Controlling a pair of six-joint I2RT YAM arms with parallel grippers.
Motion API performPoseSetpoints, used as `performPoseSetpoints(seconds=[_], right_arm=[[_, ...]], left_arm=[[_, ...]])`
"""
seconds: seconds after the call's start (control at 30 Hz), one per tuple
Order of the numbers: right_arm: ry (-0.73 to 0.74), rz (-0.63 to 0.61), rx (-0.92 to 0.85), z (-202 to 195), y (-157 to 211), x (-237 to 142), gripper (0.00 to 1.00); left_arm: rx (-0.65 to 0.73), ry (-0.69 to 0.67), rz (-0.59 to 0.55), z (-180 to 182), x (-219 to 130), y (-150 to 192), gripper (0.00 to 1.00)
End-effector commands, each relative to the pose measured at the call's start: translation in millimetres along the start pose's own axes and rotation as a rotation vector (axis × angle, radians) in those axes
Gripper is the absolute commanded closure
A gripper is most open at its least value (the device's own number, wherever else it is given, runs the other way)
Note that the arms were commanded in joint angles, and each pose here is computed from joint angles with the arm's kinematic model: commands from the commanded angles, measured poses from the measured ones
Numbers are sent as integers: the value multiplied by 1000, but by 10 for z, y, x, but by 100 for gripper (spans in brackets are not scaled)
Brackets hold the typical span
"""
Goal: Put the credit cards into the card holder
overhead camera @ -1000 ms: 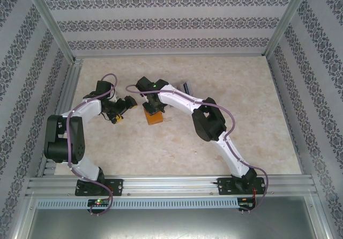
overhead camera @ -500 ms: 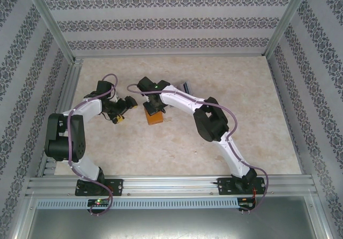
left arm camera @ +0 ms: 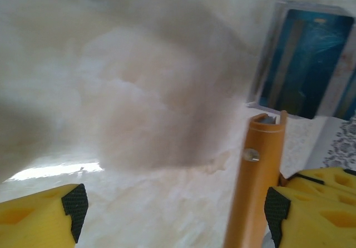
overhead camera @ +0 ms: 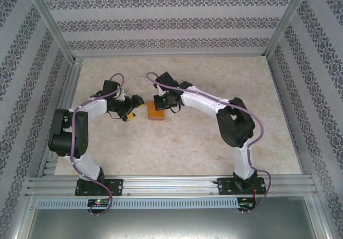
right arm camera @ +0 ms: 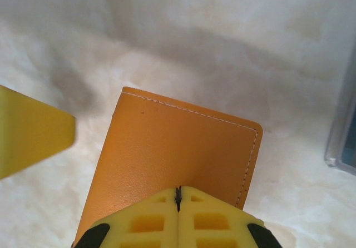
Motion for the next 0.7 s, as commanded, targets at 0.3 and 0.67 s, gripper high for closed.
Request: performPoseSetpoints(seconds=[0.3,0.67], right_arm=[[-97,-129,43,99,-144,-162,100],[-33,-135,30,33,-114,-185,100]], left_arm=[[40,125,70,-362,193,101,26],[58,124,48,-450,136,91,34]])
Point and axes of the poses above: each hand's point on the last joint's axis, 136 mm out from that joint toward the fingers, its own x axis out along the fingers, its own z axis along the line the jaws close on, y = z × x, the point moved 9 cm from there along -x, back along the fingers, and after that the axes turned 4 degrees about -x, right-handed, at the moved point
